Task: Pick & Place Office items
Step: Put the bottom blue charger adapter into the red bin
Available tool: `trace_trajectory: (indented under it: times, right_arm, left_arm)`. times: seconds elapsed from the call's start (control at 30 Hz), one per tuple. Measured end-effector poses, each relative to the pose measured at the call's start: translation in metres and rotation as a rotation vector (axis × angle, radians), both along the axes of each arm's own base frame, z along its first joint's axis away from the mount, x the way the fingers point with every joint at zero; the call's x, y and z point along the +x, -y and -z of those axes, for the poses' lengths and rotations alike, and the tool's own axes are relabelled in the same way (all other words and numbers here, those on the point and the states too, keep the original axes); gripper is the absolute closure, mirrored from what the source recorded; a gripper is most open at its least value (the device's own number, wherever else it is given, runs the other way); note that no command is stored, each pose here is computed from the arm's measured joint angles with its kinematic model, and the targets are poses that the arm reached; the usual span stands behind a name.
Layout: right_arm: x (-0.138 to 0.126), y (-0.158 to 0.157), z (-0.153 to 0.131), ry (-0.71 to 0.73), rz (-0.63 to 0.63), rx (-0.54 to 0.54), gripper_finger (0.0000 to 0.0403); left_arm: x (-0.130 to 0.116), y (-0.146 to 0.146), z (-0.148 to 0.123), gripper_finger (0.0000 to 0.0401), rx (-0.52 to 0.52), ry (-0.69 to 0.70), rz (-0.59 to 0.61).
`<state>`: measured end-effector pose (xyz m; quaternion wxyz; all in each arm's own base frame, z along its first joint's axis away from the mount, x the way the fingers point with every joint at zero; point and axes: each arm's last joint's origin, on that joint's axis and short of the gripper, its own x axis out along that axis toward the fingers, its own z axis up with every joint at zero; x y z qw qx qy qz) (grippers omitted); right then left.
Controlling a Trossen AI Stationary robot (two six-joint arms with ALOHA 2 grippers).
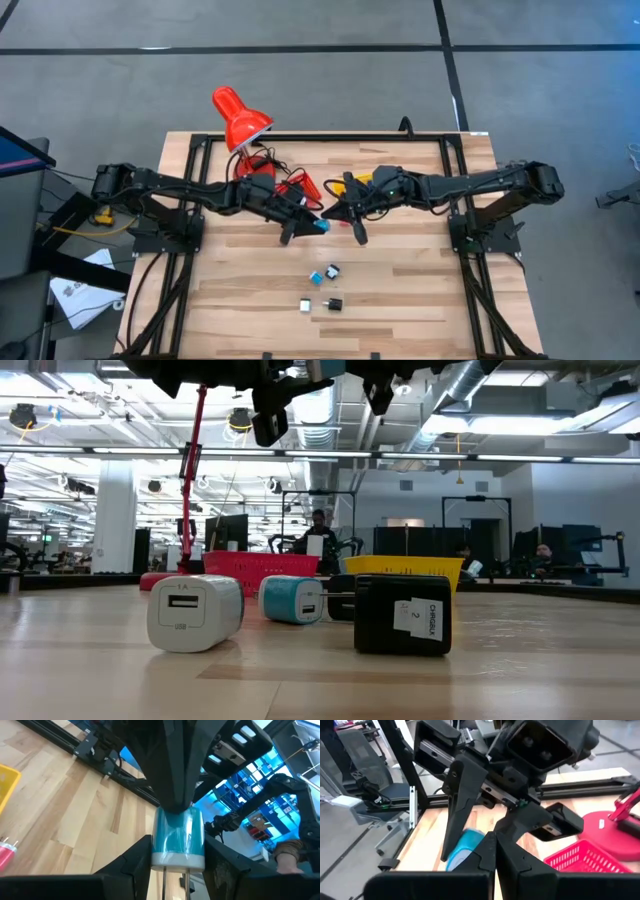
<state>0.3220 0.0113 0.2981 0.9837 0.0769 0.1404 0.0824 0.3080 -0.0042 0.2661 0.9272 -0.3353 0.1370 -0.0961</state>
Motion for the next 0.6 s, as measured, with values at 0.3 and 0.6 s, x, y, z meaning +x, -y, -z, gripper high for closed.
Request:
trace_trajectory:
  times: [0.3,0.6]
  right_arm:
    - [-0.001,-0.006,0.002,-0.029,-0.035,0.019,0.0403]
    - [-0.002,-0.014,0.003,-0.034,-0.06,0.019,0.0403]
  left_arm:
    - [0.0,0.001,0.001,0.0253,0.0,-0.003,0.01]
    - [0.0,0.001,0.0,0.0258,0.002,0.0,0.012]
